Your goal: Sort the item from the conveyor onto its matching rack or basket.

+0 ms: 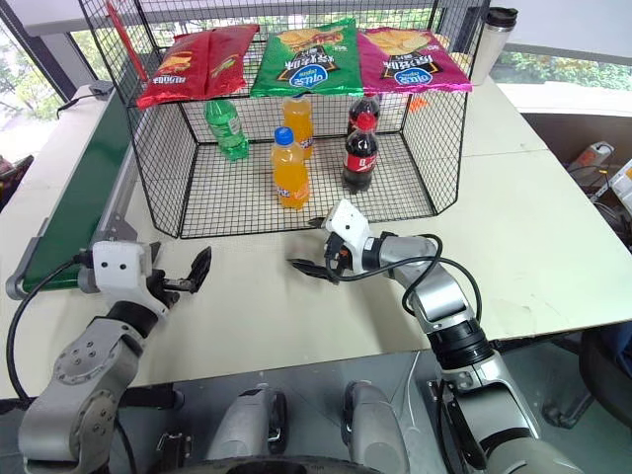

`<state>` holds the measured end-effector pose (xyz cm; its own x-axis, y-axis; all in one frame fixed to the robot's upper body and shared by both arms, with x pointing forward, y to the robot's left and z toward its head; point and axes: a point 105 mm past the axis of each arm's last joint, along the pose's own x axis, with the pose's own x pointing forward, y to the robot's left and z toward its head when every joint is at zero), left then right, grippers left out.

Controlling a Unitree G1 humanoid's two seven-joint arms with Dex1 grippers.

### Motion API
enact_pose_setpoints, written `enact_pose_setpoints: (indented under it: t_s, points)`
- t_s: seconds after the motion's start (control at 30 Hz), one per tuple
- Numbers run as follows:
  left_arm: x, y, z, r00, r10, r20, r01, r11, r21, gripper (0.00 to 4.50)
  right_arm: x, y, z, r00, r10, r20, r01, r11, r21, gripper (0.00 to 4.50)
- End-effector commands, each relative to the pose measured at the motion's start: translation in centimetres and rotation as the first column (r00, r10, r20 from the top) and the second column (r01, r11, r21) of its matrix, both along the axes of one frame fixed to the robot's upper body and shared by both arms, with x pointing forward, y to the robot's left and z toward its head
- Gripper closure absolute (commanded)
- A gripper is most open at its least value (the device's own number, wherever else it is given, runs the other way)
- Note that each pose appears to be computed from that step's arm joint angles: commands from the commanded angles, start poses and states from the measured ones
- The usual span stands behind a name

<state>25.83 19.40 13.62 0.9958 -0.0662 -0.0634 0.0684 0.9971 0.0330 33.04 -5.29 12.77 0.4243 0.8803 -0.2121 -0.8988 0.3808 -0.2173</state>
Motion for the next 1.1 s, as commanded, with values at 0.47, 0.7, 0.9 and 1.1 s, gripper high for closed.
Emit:
enact_pose_setpoints:
  t_s: [0.47, 0.7, 0.9, 1.1]
  points:
    - [0.14, -0.65, 1.31, 0.998, -0.018, 0.055, 0.017, 1.000, 0.023, 0.03, -0.37, 0.43, 1.23, 0.998, 0.033, 0.049, -0.035, 0.999, 0.024, 0.00]
    - [0.20, -0.86, 1.27, 0.998, -0.024, 0.053, 0.023, 0.999, 0.023, 0.03, -0.52, 0.47, 1.25, 0.998, 0.040, 0.049, -0.042, 0.999, 0.028, 0.00]
    - [0.32, -0.96, 1.31, 0.998, -0.027, 0.055, 0.026, 0.999, 0.023, 0.03, -0.58, 0.49, 1.25, 0.998, 0.043, 0.048, -0.045, 0.999, 0.029, 0.00]
    - [0.38, -1.06, 1.41, 0.998, -0.030, 0.057, 0.029, 0.999, 0.023, 0.03, -0.65, 0.48, 1.30, 0.998, 0.046, 0.048, -0.048, 0.998, 0.031, 0.00]
